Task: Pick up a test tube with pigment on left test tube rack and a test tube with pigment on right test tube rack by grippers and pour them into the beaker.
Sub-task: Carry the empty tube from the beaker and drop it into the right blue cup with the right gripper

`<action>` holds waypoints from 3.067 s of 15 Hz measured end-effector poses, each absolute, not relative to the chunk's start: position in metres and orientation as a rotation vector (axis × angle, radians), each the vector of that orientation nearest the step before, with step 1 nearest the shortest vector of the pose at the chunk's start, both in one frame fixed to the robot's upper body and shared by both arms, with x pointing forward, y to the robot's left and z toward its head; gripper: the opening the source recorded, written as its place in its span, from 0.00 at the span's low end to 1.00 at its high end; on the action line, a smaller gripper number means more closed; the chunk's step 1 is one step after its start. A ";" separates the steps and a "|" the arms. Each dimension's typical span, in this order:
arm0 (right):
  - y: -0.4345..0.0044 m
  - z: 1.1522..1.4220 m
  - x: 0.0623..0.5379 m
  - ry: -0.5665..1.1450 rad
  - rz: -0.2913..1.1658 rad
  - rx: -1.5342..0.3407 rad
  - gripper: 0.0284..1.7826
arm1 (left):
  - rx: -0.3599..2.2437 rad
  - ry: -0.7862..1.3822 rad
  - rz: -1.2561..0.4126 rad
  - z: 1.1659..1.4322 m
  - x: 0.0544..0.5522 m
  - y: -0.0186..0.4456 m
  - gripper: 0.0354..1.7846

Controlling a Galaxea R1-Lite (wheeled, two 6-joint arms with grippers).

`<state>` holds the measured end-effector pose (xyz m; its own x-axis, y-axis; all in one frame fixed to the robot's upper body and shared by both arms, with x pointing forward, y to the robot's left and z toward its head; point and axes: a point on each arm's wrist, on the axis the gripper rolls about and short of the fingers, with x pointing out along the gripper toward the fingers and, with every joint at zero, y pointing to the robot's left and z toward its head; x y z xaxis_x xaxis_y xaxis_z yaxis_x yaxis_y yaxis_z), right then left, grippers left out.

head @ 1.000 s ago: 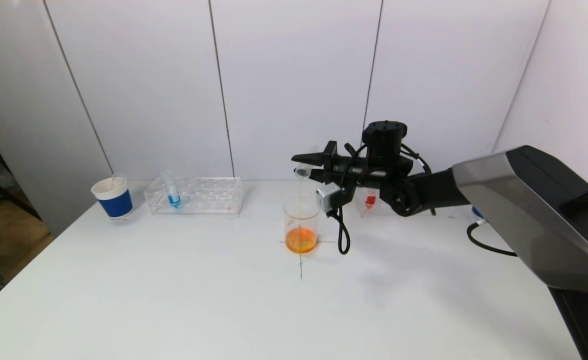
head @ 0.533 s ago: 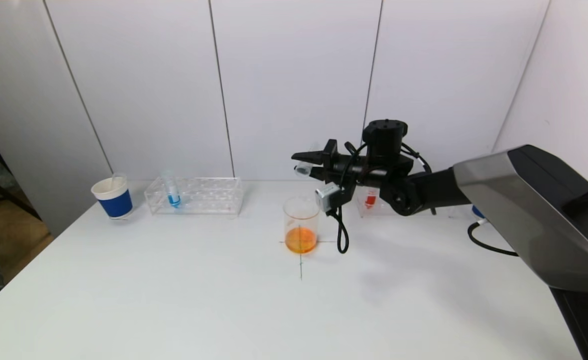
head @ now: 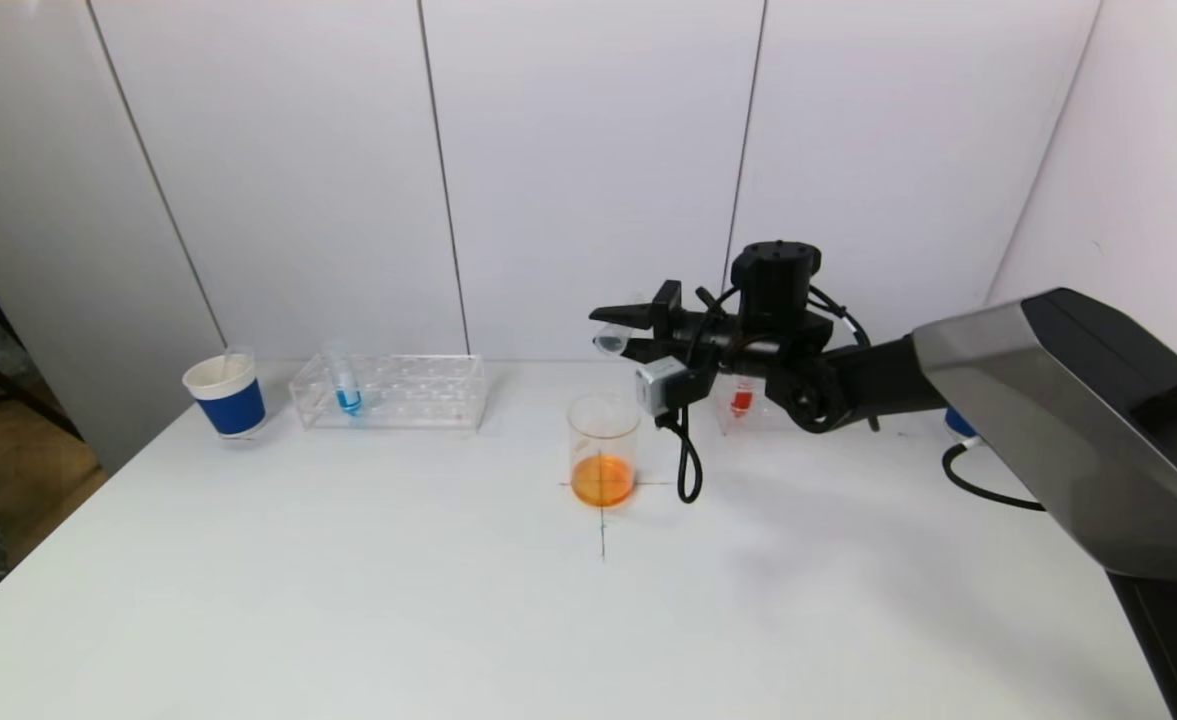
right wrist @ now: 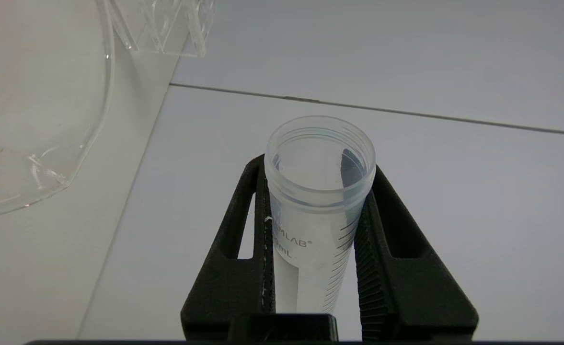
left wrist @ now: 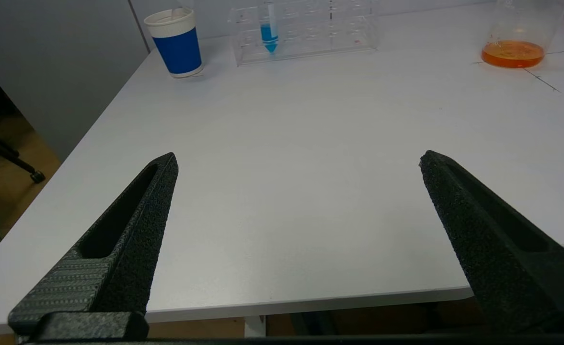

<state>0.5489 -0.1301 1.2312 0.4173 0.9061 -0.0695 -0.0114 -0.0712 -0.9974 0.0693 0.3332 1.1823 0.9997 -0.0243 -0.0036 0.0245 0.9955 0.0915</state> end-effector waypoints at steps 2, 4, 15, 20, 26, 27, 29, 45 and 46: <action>-0.138 1.234 0.551 -0.776 0.938 -1.351 0.29 | 0.092 0.002 -0.025 1.182 0.069 0.333 0.99; -0.144 1.238 0.553 -0.697 0.938 -1.245 0.29 | 0.091 0.003 -0.024 1.182 0.069 0.333 0.99; -0.201 1.304 0.546 -0.217 0.487 -0.603 0.29 | 0.091 0.002 -0.025 1.182 0.069 0.333 0.99; -0.259 1.337 0.537 -0.102 0.347 -0.358 0.29 | 0.092 0.003 -0.024 1.182 0.069 0.333 0.99; -0.343 1.341 0.521 -0.037 0.165 -0.234 0.29 | 0.091 0.003 -0.024 1.182 0.069 0.333 0.99; -0.355 1.339 0.520 -0.022 0.137 -0.202 0.29 | 0.092 0.002 -0.024 1.182 0.069 0.333 0.99; -0.379 1.336 0.518 0.002 0.080 -0.128 0.29 | 0.092 0.003 -0.024 1.182 0.069 0.333 0.99; -0.438 1.294 0.521 0.159 -0.236 0.054 0.29 | 0.092 0.003 -0.024 1.182 0.069 0.333 0.99; -0.441 1.290 0.523 0.168 -0.240 0.057 0.29 | 0.092 0.002 -0.024 1.182 0.069 0.333 0.99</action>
